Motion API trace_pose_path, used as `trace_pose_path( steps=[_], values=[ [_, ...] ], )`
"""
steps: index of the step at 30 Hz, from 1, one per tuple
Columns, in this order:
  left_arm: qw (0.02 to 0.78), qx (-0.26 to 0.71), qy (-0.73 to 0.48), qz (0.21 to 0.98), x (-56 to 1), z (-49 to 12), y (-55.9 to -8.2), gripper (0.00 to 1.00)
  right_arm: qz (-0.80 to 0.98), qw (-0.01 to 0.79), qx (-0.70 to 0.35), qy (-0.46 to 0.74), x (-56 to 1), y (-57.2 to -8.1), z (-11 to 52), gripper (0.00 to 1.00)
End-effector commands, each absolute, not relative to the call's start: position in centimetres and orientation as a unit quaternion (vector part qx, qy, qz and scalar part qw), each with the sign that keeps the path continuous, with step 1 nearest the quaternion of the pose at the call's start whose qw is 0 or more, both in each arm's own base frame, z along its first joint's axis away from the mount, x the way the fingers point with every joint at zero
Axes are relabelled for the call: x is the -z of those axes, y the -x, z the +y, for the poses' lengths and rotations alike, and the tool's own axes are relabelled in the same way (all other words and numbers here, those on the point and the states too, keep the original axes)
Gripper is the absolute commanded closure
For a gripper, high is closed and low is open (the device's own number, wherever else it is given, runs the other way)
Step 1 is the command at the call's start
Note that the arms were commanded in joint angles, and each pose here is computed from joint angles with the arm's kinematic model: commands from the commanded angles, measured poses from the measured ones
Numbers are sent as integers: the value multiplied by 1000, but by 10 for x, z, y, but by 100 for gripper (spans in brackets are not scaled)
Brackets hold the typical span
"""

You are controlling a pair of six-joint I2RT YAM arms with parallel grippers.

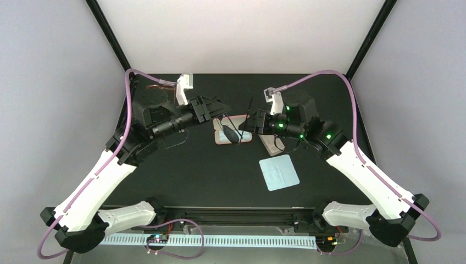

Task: Organize the sunglasses
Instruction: Fold the sunglasses at the center of the board.

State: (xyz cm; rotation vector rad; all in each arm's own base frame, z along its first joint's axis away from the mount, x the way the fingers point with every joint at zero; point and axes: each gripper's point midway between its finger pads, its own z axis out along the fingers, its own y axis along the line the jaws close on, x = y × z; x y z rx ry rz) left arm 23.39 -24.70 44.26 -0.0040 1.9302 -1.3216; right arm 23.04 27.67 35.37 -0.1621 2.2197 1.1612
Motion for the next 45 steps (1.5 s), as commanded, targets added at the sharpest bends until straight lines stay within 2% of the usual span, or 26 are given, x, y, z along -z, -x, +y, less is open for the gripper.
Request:
trace_pose_path(
  steps=[1,8,16,21,23,27,31,36,45],
  values=[
    [381,542,-16,749,-450,-254,-227,52,817,313,-474,99,-377,-229,293,58],
    [372,546,-26,750,-444,-264,-231,52,794,288,-514,148,-395,-216,314,59],
    [363,549,-38,752,-441,-277,-236,52,807,257,-502,175,-387,-208,329,60],
    [376,538,-40,754,-446,-272,-237,52,863,295,-399,97,-363,-234,287,61],
    [382,534,-41,753,-449,-269,-236,52,870,293,-391,71,-356,-239,267,61],
    [388,538,-42,747,-455,-265,-232,52,844,317,-428,65,-368,-239,240,61],
    [392,554,-49,733,-465,-265,-227,51,803,334,-481,116,-396,-217,239,60],
    [385,595,-77,702,-489,-273,-215,51,735,295,-583,182,-431,-180,257,56],
    [346,658,-133,655,-526,-292,-196,50,684,275,-647,196,-473,-164,262,49]
  ],
)
